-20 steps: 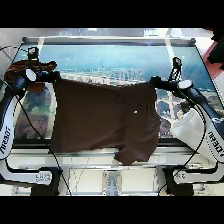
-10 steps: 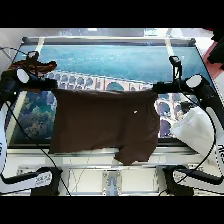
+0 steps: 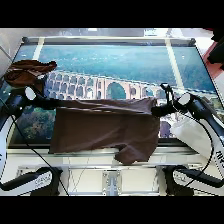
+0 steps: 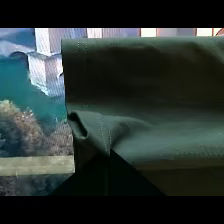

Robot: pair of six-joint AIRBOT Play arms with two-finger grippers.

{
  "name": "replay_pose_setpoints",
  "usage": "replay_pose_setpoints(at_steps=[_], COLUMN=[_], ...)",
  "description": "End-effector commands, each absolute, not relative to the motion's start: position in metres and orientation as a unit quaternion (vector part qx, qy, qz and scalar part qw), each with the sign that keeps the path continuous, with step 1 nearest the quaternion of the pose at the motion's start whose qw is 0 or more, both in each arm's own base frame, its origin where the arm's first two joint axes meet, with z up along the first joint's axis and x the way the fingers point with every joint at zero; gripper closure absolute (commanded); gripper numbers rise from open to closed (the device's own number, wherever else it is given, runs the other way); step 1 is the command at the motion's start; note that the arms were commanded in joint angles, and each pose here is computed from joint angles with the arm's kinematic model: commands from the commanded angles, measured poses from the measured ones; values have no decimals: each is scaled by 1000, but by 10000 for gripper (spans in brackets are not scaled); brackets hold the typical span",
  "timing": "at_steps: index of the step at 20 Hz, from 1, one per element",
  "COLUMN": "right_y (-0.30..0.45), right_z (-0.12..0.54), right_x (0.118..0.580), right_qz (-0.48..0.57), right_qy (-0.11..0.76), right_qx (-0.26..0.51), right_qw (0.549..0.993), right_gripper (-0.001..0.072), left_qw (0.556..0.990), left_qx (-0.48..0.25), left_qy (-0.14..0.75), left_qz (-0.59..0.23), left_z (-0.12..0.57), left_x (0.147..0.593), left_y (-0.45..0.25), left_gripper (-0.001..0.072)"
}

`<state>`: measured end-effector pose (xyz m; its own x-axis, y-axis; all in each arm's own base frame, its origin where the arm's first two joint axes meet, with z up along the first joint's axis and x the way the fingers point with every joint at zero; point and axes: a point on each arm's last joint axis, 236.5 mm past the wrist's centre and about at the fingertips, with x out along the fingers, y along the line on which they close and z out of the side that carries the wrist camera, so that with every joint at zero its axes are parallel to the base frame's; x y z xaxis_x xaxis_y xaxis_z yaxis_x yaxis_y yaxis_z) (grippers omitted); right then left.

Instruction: Fold the shirts.

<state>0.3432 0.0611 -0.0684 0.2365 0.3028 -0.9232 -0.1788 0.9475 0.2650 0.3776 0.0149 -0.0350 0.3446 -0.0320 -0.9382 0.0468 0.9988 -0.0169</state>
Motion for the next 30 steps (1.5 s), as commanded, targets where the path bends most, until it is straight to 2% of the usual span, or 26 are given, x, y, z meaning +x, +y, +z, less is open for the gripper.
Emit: replay_pose_setpoints(at_steps=[1,6,7,8,9,10,14,16,17,20,21,22,25,27,30], right_y=[58,59,60,60,61,63,64,53,46,41,46,50,77,94,99], right_z=[-91,-91,-91,-91,-90,-86,-14,19,23,-1,-15,-27,-54,-64,-72], right_x=[339,347,346,344,342,342,354,337,320,244,220,202,156,141,141], right_qz=[132,121,113,106,104,104,124,104,87,57,50,40,32,44,34], right_qy=[590,573,578,583,587,586,529,515,525,589,608,620,655,669,667], right_qx=[65,85,98,110,117,122,101,81,78,95,115,140,228,266,294], right_qw=[794,806,803,798,794,794,833,847,843,800,784,771,720,692,684], right_gripper=[685,683,660,567,433,360,360,357,329,327,307,252,237,237,239], left_qw=[808,800,794,786,780,777,829,858,868,880,882,882,874,874,873], left_qx=[4,3,2,-2,-5,-8,-10,-2,3,9,10,10,8,6,5], left_qy=[589,599,608,618,626,629,558,513,497,475,472,472,485,486,486], left_qz=[-24,-26,-27,-26,-25,-24,-23,-21,-19,-18,-18,-19,-22,-23,-25], left_z=[-49,-51,-52,-53,-54,-53,3,44,60,91,96,99,97,96,96], left_x=[364,358,353,348,343,341,352,346,339,316,309,305,296,296,296], left_y=[14,13,12,12,11,11,8,9,9,9,8,7,6,5,4], left_gripper=[693,692,662,482,163,9,4,3,4,4,4,4,4,4,4])
